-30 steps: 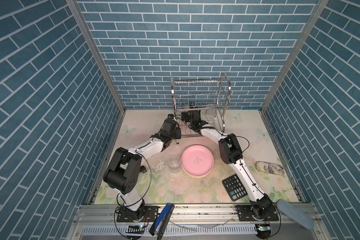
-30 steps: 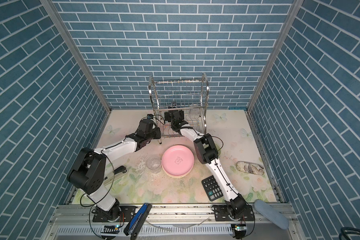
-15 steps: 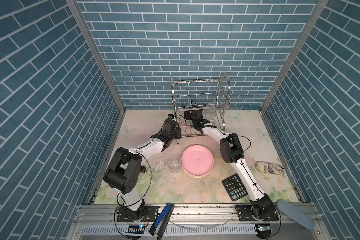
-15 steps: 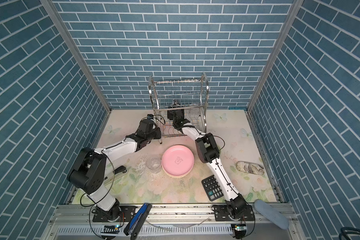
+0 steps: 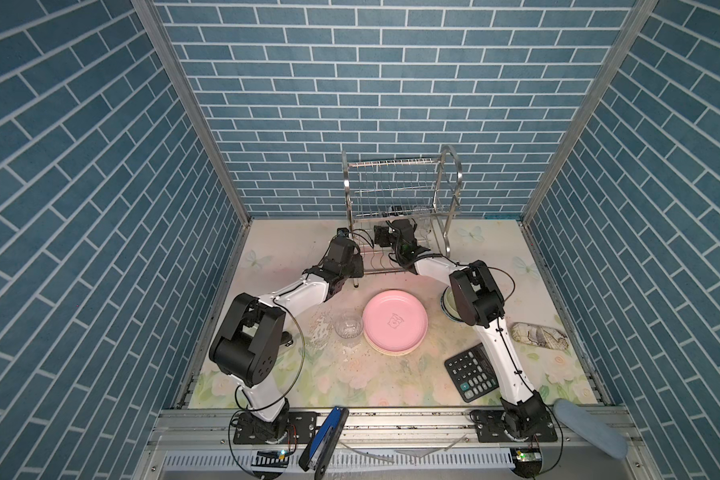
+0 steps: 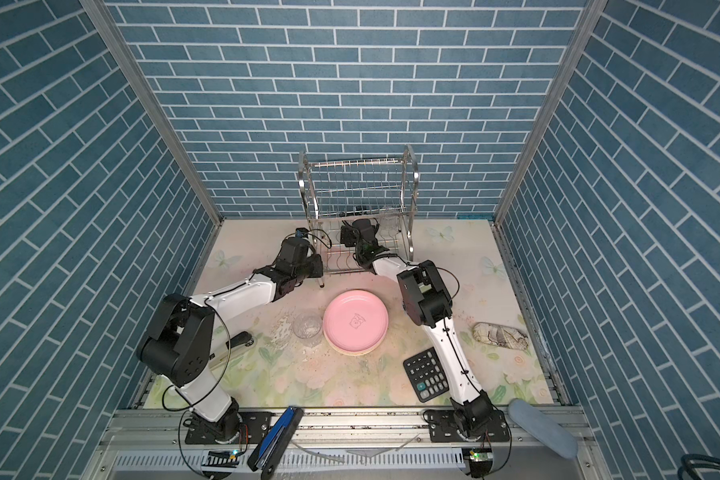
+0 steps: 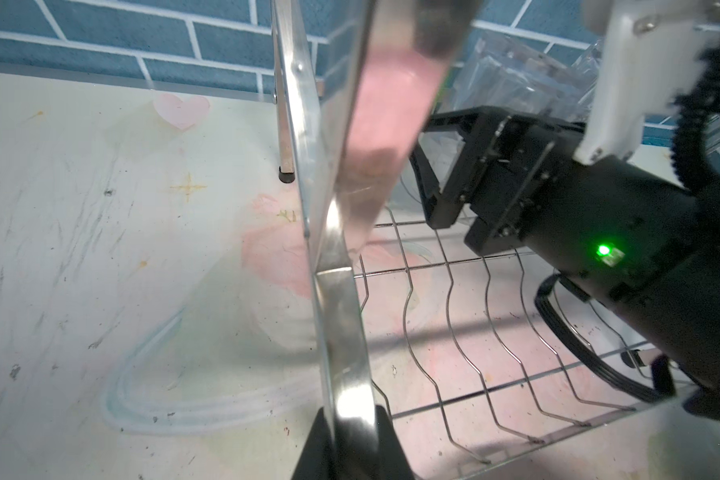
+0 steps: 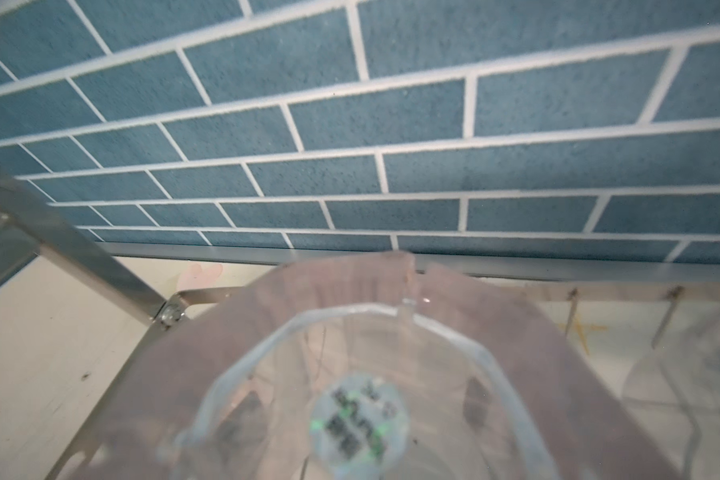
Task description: Unload the mixed dishes from the dish rack
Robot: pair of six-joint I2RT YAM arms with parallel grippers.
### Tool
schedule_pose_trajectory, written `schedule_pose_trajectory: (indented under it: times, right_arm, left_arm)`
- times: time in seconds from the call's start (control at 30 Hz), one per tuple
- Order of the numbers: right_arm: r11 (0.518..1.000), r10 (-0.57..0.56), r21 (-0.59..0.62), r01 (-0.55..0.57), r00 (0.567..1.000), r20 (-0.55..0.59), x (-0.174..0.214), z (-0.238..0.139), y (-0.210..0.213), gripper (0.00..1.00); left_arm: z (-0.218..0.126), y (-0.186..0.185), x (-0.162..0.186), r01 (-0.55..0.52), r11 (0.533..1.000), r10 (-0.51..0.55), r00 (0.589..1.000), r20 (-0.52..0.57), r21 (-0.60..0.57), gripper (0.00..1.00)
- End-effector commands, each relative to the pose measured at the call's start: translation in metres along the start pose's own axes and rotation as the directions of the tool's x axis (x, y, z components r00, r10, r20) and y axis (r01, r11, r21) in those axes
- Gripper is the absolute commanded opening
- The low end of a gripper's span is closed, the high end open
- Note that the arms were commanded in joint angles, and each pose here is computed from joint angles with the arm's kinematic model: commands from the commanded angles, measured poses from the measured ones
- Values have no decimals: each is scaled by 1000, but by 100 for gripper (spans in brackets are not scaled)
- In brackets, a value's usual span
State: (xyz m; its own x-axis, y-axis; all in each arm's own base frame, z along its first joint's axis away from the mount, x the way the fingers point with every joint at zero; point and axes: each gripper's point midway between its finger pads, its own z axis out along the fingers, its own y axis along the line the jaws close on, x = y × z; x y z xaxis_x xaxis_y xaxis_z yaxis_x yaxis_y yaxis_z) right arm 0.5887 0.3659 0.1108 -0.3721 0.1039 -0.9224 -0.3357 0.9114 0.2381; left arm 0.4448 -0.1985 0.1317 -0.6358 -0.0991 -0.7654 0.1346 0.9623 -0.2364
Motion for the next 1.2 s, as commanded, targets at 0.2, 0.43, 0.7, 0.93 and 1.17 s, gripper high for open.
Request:
schedule_pose_trajectory:
  times: [0.2,0.43,0.7,0.93,1.17]
  right_arm:
    - [940,313,-157,-302,948,51,-39,-59,18,42]
    - [881,430,-234,-411,902,35,-51,-92,27,39]
    - [818,519,-297,-494,855,9,-58,-124,33,38]
    - [753,588,-351,-557,808,-22,-56,-152,40,38]
    - [707,622,-394,-587,781,-48,-59,-180,50,37]
  left_arm:
    - [9,6,26,-30,999,28,994,-106,-14,0]
    - [10,10,21,-27,999,24,994,-110,-27,6]
    - [4,16,12,-8,999,4,996,-87,-45,20]
    - [-9,15,4,13,999,-16,998,-66,-40,58]
    - [-34,14,-3,23,999,-24,999,-25,-30,75]
